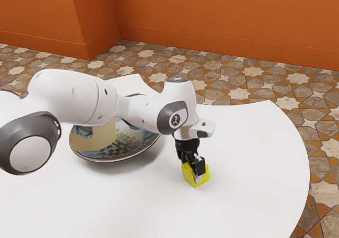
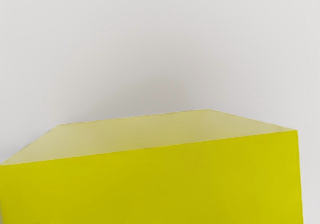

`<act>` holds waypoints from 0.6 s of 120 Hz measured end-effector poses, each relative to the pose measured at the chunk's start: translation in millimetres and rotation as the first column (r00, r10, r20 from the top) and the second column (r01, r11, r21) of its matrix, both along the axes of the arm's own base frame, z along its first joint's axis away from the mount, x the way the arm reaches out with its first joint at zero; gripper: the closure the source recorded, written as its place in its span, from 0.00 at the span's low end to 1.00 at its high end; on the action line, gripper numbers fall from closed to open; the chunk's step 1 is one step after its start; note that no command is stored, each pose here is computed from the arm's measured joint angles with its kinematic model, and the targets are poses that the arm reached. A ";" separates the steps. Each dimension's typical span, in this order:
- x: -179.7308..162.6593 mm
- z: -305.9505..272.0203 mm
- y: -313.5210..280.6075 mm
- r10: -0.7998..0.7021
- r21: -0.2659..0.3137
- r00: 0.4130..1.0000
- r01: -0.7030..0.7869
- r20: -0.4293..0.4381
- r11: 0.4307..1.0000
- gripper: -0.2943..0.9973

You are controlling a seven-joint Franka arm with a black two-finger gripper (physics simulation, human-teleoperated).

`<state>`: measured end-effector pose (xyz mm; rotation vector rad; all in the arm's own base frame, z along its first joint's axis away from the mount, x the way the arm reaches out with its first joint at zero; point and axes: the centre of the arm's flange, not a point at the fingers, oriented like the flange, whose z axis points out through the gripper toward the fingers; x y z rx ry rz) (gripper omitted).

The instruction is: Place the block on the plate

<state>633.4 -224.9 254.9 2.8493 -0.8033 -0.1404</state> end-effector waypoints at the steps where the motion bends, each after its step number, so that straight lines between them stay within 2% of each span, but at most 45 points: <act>1: 0.1 0.7 -0.1 0.000 0.000 1.000 0.000 0.001 1.000 0.44; 24: 2.1 27.9 -0.4 0.001 -0.013 0.999 -0.001 0.038 1.000 0.46; 40: 5.4 69.9 12.9 0.020 -0.030 0.996 -0.017 0.092 0.999 0.45; 72: 5.4 149.5 65.1 0.089 -0.059 0.978 -0.079 0.186 0.995 0.44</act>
